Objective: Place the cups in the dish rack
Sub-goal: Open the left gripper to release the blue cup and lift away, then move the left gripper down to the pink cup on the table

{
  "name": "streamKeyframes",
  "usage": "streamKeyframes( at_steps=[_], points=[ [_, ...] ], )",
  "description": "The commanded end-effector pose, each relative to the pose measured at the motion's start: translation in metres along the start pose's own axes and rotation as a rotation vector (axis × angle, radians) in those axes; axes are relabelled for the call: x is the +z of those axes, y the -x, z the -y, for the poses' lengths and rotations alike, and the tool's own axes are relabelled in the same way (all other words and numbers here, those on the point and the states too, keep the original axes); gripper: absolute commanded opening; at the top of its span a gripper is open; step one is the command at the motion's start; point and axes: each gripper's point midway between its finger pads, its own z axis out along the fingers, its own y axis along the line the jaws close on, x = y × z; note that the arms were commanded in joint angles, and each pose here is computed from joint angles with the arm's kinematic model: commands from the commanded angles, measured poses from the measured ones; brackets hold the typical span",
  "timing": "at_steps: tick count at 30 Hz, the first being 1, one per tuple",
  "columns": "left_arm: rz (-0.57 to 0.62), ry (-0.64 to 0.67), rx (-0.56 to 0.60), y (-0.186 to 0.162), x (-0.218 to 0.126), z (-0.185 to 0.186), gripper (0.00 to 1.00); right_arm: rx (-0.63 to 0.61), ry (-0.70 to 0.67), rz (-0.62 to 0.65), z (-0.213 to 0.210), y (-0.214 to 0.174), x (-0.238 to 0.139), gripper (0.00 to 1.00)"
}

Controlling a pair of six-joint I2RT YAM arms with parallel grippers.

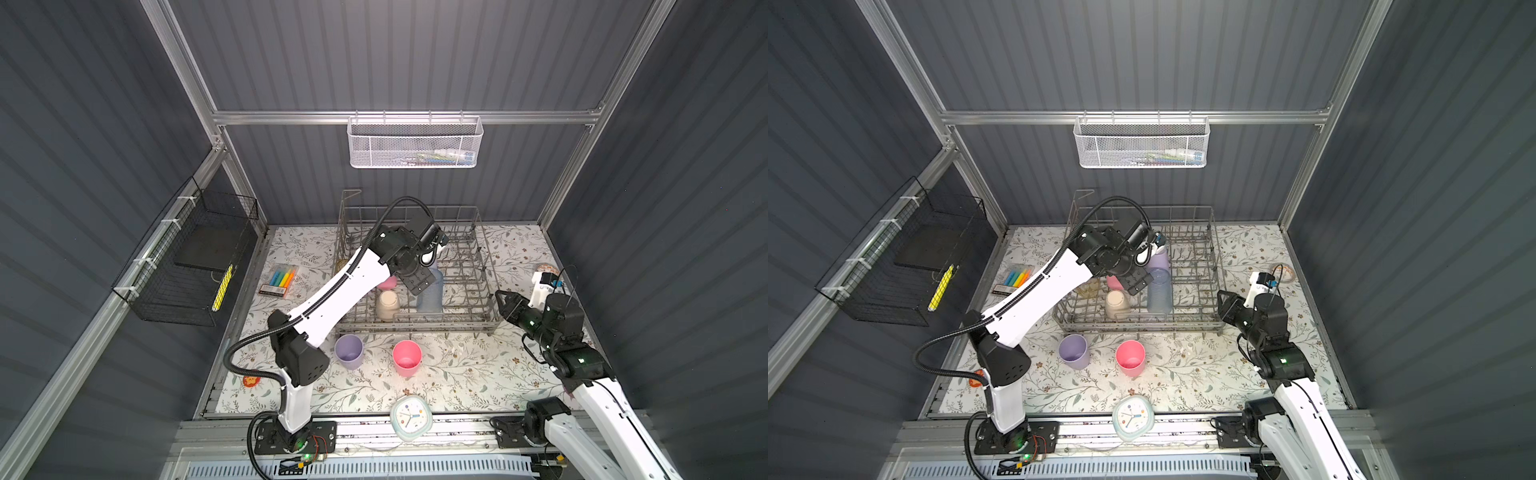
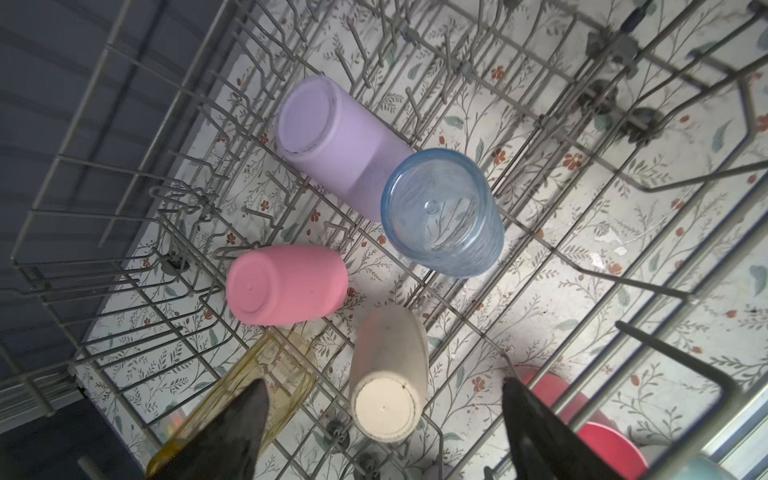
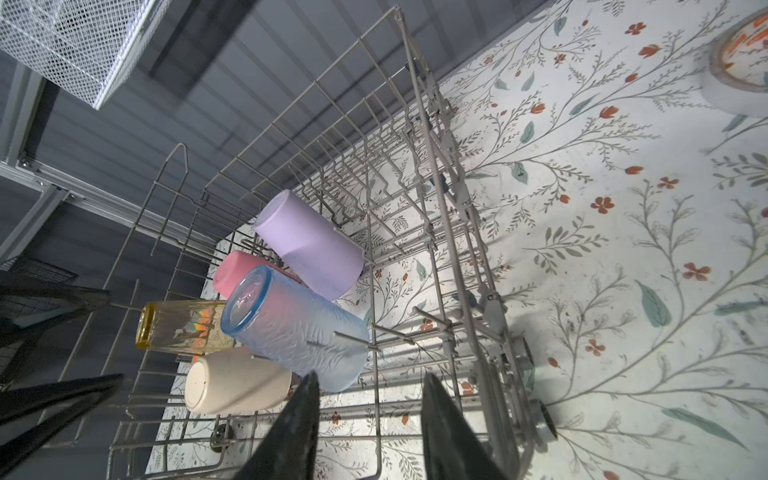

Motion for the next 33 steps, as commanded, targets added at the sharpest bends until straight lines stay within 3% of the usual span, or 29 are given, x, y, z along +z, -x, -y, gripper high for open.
streamKeyframes(
  at_steps=[1,8,11,18,24,29,33],
  points=[
    [0.13,-0.001,-0.094,0.011,-0.037,-0.003,0.85,-0.06,0.055,-0.015,-0.021,0.007,-0.011,0.4],
    [0.329,0.025,-0.209,0.007,-0.086,-0.012,0.85,-0.2,0.104,-0.05,-0.056,0.007,-0.041,0.4],
    [0.395,-0.022,-0.246,-0.001,-0.103,-0.005,0.85,-0.262,0.129,-0.103,-0.071,-0.006,-0.047,0.4],
    [0.341,-0.19,-0.225,-0.043,-0.103,0.032,0.81,-0.362,0.138,-0.212,-0.089,-0.036,-0.038,0.4],
    [0.288,-0.382,-0.228,-0.086,-0.092,0.075,0.75,-0.363,0.146,-0.205,-0.101,-0.032,-0.028,0.4],
    [0.285,-0.425,-0.232,-0.11,-0.086,0.09,0.73,-0.361,0.12,-0.187,-0.1,-0.027,-0.02,0.4],
    [0.215,-0.449,-0.201,-0.128,-0.065,0.11,0.71,-0.343,0.093,-0.17,-0.095,-0.028,-0.012,0.4]
  ],
)
